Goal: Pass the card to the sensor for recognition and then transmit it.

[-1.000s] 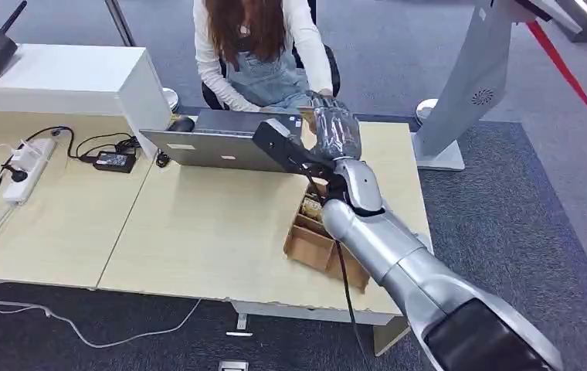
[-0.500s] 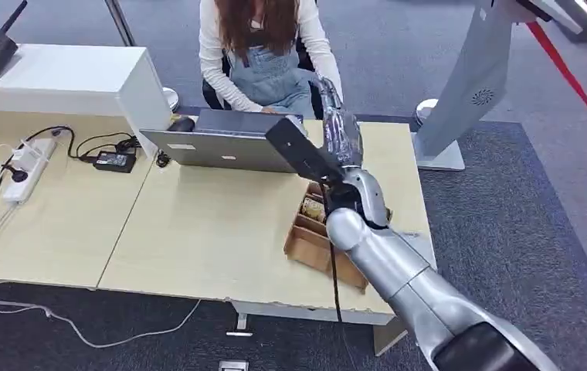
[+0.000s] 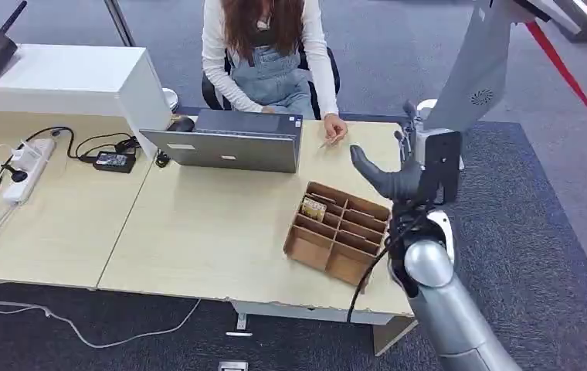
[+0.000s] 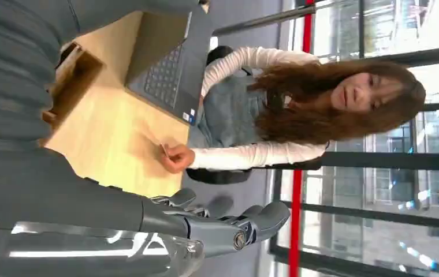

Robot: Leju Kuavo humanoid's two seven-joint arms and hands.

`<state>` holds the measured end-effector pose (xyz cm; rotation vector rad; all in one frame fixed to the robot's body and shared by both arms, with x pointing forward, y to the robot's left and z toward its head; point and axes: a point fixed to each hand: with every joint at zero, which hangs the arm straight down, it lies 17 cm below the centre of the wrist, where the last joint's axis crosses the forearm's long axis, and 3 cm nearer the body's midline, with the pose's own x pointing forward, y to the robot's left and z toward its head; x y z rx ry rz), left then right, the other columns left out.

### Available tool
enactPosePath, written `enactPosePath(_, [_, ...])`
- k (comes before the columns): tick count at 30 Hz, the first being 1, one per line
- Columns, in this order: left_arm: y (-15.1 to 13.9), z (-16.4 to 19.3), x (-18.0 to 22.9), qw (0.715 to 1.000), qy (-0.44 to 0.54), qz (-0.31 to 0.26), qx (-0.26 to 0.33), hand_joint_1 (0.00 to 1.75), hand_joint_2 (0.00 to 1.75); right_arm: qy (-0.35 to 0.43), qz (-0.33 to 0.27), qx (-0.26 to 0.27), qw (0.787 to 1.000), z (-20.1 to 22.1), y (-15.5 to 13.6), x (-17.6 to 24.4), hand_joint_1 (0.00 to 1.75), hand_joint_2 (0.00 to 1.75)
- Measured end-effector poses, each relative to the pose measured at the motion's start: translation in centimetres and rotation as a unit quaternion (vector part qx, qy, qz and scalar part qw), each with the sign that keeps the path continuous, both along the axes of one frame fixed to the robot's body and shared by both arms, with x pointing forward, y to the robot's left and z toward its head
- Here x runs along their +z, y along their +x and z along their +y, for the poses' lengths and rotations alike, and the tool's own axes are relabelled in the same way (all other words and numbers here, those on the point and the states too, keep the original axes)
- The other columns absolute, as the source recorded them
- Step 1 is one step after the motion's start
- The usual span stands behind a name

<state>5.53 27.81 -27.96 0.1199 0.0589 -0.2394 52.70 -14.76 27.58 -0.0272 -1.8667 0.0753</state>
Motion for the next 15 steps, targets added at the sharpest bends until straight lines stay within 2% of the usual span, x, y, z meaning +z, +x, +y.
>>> enactPosePath(6, [0.0, -0.4, 0.0, 1.000, -0.002, 0.002, 0.008, 0.00, 0.00, 0.052, 0.017, -0.044, 0.998, -5.2, -1.4, -2.0, 0.00, 1.75])
enactPosePath(15, [0.2, -0.7, 0.0, 1.000, -0.004, 0.000, 0.016, 0.00, 0.00, 0.075, 0.045, -0.071, 0.994, -7.7, -3.4, -5.6, 0.00, 1.75])
